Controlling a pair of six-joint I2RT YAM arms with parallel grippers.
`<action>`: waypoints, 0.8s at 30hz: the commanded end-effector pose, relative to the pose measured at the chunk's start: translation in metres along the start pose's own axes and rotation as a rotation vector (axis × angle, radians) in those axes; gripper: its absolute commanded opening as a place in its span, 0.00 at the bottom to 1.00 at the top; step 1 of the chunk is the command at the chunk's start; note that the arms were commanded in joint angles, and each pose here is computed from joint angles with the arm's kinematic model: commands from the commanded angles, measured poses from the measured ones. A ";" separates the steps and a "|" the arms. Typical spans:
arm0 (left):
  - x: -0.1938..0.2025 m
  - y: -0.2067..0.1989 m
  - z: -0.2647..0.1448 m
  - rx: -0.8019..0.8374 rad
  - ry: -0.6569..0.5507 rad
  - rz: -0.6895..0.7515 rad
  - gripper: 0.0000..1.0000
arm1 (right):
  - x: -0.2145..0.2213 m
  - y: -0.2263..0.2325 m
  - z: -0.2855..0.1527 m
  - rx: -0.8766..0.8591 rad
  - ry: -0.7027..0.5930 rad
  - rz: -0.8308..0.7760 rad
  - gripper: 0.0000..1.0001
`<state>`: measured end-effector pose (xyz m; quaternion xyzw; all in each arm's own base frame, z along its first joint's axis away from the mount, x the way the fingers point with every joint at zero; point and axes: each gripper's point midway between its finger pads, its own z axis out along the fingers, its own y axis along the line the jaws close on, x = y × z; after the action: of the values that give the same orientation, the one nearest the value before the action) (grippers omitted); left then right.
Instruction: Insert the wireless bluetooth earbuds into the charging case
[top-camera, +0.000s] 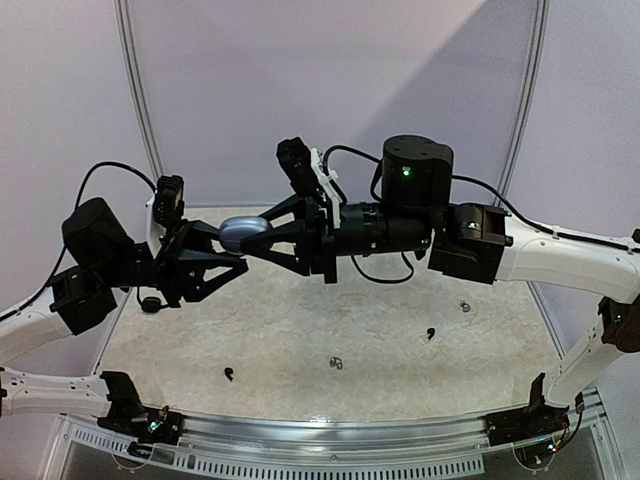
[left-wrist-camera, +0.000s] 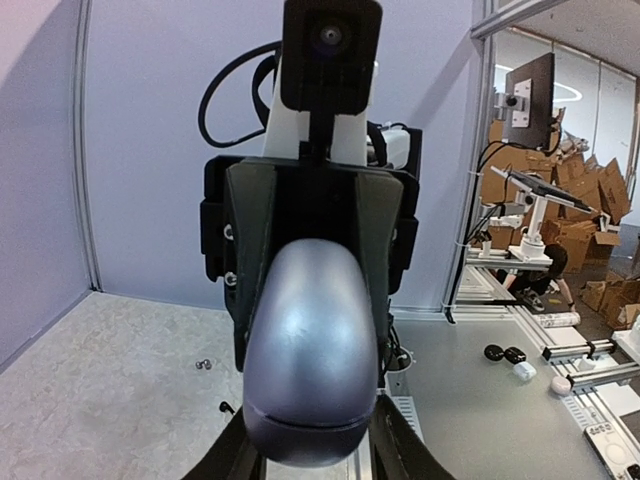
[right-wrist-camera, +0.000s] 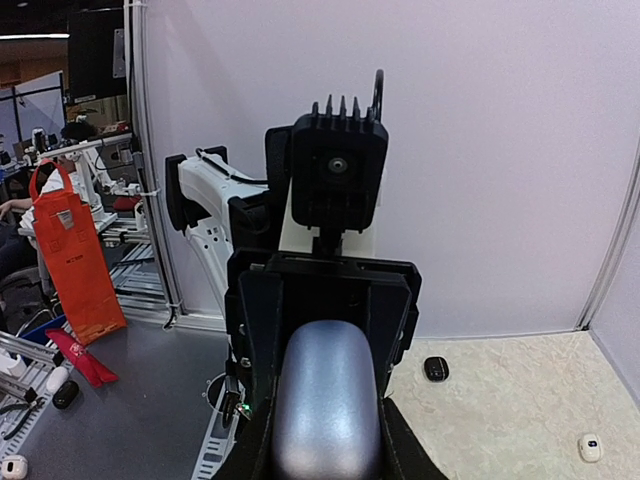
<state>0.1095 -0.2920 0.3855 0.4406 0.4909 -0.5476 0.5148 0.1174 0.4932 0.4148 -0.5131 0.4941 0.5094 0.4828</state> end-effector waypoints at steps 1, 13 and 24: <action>-0.006 -0.011 0.000 0.038 -0.022 0.029 0.35 | 0.021 -0.012 0.005 0.056 0.069 -0.002 0.00; -0.006 -0.010 0.000 0.034 -0.022 0.028 0.29 | 0.044 -0.018 0.003 0.087 0.164 -0.031 0.00; -0.003 -0.012 0.002 0.058 -0.006 0.027 0.13 | 0.050 -0.019 0.000 0.098 0.195 -0.039 0.00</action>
<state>0.1155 -0.2945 0.3731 0.4388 0.5125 -0.5371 0.5063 0.1198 0.4923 0.3973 -0.5430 0.5035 0.4650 0.4852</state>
